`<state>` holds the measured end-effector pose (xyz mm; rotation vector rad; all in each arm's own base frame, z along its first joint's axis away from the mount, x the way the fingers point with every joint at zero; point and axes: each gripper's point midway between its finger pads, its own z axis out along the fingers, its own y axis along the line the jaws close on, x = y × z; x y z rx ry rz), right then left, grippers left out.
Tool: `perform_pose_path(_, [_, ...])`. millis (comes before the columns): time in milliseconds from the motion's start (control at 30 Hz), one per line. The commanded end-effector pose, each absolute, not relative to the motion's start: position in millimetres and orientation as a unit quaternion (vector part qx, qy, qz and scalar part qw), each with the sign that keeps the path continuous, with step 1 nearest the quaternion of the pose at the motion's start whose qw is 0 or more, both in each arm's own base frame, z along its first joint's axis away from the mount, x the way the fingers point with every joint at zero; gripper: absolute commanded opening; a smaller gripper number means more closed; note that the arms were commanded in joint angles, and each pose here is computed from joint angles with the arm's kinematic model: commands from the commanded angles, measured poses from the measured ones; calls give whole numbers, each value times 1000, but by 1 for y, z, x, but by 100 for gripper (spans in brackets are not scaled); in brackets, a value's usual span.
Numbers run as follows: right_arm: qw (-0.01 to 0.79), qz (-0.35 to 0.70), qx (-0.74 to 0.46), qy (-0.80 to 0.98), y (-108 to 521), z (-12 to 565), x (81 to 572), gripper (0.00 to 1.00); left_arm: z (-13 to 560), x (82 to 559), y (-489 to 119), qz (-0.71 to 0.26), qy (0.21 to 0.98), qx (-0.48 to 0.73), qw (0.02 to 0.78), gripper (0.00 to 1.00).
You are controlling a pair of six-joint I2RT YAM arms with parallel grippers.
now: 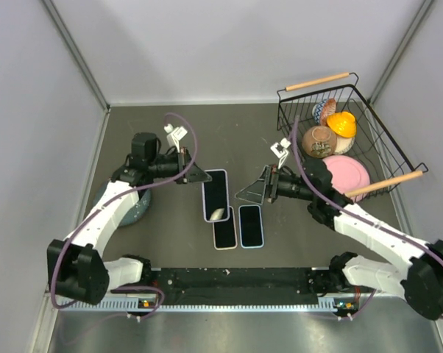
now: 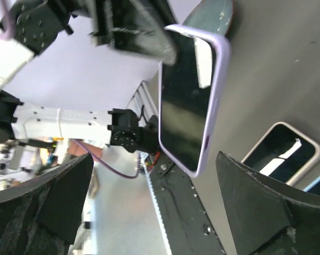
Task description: Put the phone into the phone case
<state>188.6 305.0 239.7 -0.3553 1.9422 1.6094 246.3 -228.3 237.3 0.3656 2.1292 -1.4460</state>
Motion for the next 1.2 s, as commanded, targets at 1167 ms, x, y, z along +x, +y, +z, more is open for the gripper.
perform_pose_path(1167, [393,544,-173,721,252,265,179,99,29,241,-143,-306,949,-59,47,34])
